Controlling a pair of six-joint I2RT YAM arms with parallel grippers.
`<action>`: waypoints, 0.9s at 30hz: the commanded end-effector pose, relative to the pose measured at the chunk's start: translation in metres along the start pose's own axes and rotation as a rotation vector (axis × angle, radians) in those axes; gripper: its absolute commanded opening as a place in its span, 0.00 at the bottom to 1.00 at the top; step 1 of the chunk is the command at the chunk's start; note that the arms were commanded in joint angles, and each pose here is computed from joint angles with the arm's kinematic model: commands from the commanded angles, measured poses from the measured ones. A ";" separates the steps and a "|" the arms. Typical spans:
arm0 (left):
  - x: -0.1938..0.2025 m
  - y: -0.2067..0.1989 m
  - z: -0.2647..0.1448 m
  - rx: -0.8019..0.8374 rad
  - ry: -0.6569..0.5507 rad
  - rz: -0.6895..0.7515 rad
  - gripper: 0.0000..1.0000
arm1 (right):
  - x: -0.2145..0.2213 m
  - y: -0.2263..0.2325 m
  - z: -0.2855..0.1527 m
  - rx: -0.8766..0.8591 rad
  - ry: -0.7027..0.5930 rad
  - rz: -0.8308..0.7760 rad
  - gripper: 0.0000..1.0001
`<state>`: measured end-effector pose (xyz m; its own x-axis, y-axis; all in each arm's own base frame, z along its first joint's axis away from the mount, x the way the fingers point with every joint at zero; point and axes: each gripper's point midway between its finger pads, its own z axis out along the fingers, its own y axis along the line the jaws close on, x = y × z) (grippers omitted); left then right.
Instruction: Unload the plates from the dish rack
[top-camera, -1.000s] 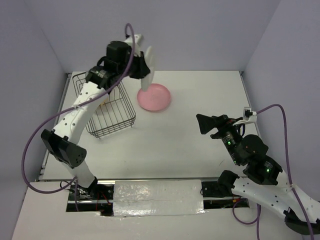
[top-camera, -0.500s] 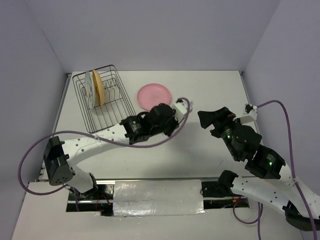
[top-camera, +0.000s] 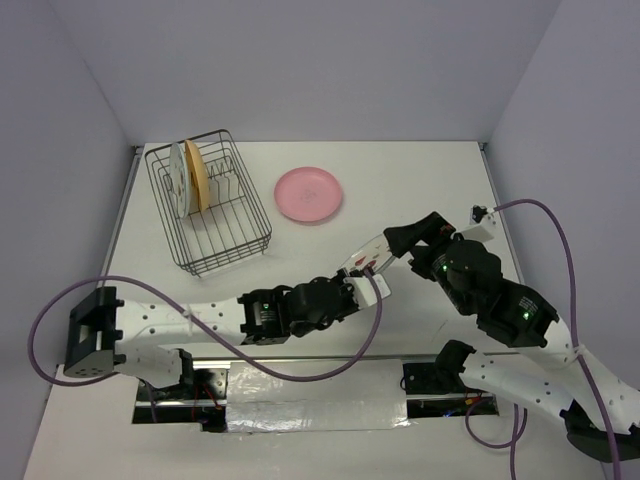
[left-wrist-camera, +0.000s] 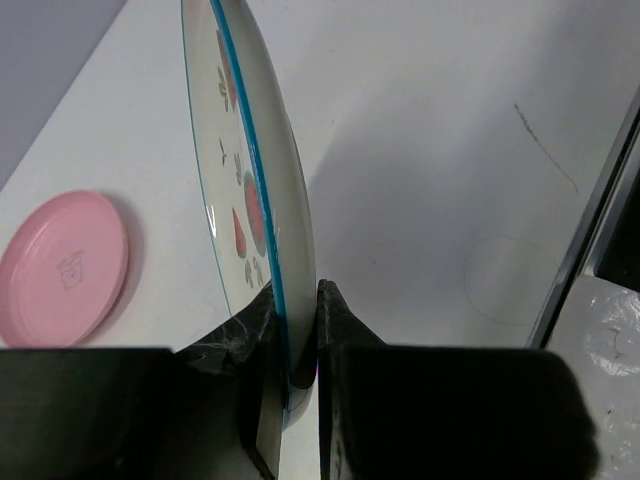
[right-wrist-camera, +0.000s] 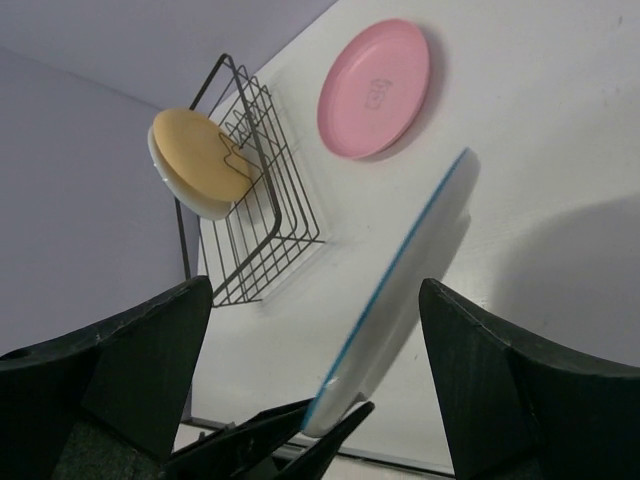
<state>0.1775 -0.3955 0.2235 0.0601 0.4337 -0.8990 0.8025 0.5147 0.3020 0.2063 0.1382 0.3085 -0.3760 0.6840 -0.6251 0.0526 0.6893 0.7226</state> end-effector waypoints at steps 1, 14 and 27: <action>-0.092 0.051 -0.035 -0.175 -0.339 -0.100 0.00 | 0.011 0.005 0.001 -0.046 0.043 0.046 0.91; -0.080 0.025 -0.037 -0.147 -0.320 0.011 0.00 | 0.055 -0.003 0.025 -0.094 0.122 0.049 0.87; -0.074 0.017 -0.042 -0.196 -0.315 0.118 0.00 | 0.061 -0.014 0.038 -0.030 0.114 0.009 0.07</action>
<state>0.1584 -0.3807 0.2392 0.2964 0.4531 -0.8407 0.7069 0.4879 0.5121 0.2074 0.1813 0.2373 -0.5346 0.6215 -0.5727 0.0379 0.6946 0.7184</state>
